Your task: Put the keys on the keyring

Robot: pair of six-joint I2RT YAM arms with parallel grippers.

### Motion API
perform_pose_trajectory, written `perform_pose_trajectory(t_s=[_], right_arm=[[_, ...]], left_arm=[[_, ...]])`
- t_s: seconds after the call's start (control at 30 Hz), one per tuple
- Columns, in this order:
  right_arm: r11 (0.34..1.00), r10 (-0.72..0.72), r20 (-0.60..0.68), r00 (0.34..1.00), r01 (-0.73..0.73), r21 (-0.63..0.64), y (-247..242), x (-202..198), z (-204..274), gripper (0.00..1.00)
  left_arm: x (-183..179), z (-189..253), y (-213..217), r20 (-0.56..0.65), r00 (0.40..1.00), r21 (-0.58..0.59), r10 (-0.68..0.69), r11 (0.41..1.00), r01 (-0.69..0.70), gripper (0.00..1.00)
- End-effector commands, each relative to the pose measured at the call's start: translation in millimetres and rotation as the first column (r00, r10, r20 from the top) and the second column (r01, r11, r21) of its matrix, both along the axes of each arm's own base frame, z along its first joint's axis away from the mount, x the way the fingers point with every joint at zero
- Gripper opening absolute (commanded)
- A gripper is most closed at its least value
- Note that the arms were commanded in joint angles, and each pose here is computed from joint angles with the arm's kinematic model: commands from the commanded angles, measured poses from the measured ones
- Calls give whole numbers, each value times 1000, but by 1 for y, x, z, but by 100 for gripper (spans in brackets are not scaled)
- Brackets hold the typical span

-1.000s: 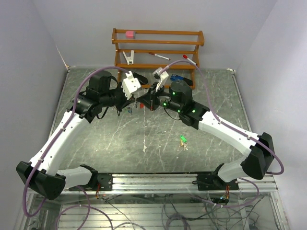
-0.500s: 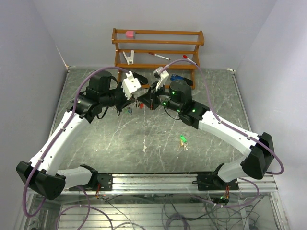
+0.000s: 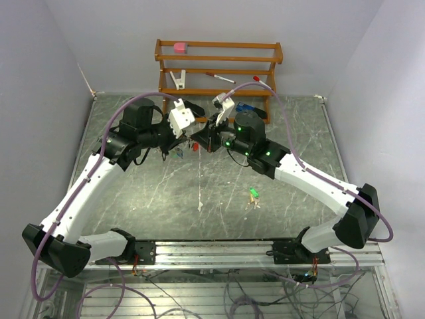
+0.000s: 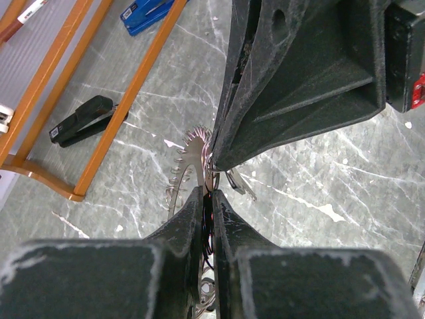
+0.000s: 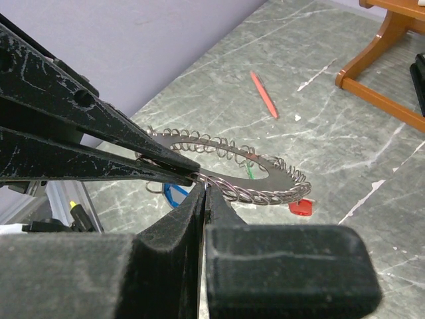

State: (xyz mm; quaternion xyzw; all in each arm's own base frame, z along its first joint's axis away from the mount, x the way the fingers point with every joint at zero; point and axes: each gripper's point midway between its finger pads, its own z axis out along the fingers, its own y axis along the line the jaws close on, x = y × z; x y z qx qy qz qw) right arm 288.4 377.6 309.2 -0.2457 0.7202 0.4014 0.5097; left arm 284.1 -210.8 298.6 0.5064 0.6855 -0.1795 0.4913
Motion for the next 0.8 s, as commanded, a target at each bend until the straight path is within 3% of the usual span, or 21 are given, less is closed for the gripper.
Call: perform_pose_trajectory(t_s=[0.0,0.77], right_arm=[[999,-43,7,999,43,4,-8,4,7,0],[999,-15,-67,998,18,40,-13,-2,-9,0]], left_arm=[[-5,31,-6,96,995,-50,-31,998,36,7],[-6,45,-10,127,991,-76,-53,995,63,7]])
